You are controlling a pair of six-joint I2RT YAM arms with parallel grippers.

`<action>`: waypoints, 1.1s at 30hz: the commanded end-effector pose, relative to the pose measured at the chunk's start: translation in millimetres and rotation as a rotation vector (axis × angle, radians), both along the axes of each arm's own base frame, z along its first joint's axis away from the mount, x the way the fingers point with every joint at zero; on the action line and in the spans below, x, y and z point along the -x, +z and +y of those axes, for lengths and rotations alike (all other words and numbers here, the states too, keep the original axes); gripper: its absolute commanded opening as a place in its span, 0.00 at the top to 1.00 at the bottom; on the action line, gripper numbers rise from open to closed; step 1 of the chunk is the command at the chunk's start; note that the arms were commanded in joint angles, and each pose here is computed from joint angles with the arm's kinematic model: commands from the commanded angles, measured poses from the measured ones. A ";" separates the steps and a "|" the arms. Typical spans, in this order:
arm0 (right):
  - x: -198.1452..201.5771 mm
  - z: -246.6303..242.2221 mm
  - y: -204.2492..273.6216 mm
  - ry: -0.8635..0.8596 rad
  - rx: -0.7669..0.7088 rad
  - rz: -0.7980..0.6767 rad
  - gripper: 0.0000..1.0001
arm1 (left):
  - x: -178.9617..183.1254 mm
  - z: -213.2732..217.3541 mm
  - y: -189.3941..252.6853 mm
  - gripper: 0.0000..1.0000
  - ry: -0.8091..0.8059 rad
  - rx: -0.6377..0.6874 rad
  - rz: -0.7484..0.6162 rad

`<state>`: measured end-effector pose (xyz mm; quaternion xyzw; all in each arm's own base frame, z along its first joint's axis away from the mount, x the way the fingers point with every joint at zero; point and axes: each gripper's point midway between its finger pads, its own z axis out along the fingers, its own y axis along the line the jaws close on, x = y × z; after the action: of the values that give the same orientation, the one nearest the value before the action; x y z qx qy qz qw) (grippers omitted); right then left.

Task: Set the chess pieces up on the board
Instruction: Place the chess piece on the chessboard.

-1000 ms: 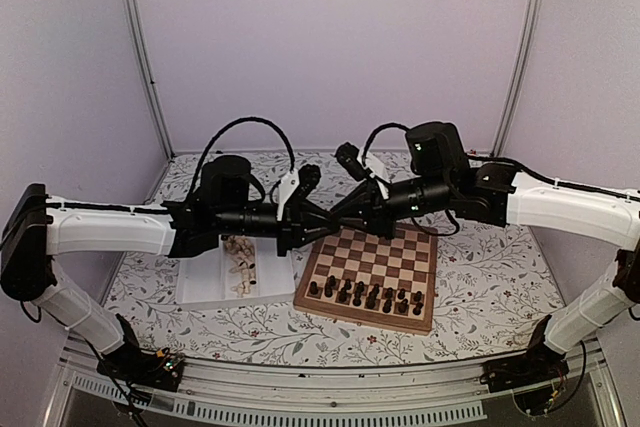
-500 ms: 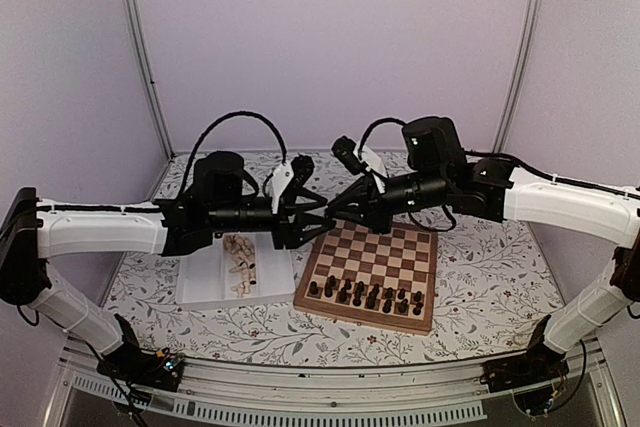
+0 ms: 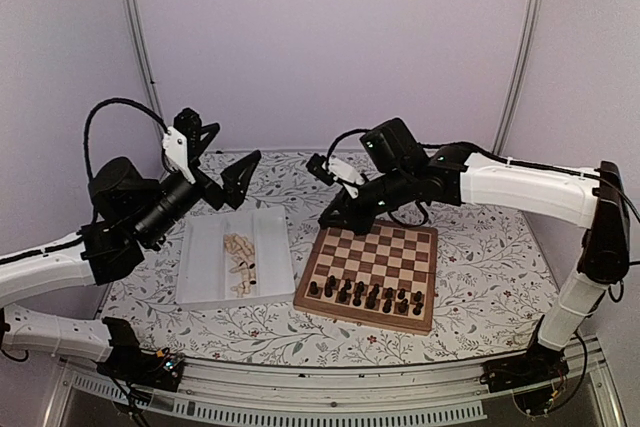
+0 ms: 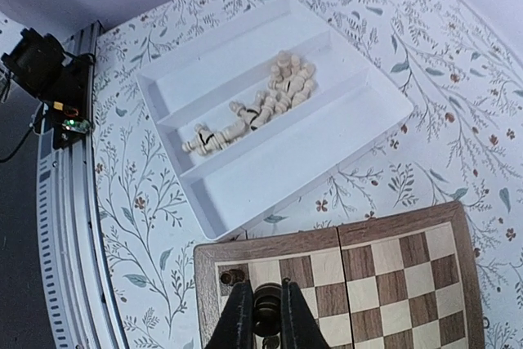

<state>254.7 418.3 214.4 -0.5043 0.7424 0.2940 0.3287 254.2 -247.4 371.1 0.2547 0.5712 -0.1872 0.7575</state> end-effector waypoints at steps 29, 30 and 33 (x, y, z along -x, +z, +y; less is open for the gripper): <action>15.6 26.3 -143.0 0.092 0.263 0.365 1.00 | -50.0 -29.6 -50.4 0.03 0.038 -0.068 0.330; 15.5 26.2 -143.7 0.089 0.266 0.364 1.00 | -50.1 -29.5 -50.8 0.03 0.039 -0.070 0.331; 15.2 25.5 -145.2 0.083 0.271 0.364 1.00 | -50.0 -29.6 -51.0 0.03 0.039 -0.072 0.330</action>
<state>243.7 439.6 74.7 -0.5131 0.7999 0.2888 0.1164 300.0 -281.4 320.7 0.2415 0.6984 -0.1983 0.6439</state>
